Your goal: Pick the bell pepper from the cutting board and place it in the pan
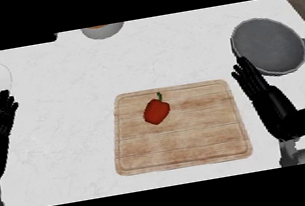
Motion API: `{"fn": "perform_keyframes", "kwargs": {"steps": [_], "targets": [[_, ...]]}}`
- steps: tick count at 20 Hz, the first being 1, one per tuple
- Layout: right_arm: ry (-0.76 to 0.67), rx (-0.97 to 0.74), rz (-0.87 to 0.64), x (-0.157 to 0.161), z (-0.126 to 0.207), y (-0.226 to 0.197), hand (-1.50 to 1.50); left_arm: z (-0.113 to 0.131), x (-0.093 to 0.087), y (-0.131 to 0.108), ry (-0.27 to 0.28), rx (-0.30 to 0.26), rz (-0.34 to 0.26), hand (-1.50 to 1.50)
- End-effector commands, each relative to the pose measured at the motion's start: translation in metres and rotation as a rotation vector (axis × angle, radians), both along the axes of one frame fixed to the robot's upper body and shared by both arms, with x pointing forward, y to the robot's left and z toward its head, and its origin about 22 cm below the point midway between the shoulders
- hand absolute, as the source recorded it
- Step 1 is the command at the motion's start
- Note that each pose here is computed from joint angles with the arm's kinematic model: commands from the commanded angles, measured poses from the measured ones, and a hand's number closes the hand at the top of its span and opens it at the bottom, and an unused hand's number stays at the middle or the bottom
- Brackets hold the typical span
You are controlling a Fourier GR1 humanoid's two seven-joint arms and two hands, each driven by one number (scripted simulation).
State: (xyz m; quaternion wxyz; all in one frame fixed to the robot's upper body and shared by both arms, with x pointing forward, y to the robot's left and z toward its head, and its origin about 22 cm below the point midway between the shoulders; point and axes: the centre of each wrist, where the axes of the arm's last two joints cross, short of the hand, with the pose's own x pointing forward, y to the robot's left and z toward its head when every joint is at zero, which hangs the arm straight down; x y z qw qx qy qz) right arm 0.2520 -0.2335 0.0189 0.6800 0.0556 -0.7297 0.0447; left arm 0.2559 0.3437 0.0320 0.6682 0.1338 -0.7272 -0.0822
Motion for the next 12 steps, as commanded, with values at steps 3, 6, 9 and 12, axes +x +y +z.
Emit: {"fn": "perform_keyframes", "kwargs": {"steps": [3,6,9,12], "targets": [[0.004,-0.066,0.065,0.027,-0.002,0.049,1.50,0.012,0.022,-0.035,-0.026,-0.063,0.013,0.00],[0.034,-0.145,0.143,0.052,0.003,0.095,1.50,0.033,0.041,-0.060,-0.055,-0.101,0.027,0.00],[-0.142,-0.397,-0.194,0.023,-0.013,0.064,-1.50,0.020,0.032,-0.050,0.016,-0.145,0.035,0.00],[-0.220,-0.497,-0.331,0.005,-0.015,0.066,-1.50,0.010,0.030,-0.054,0.034,-0.139,0.046,0.00]]}}
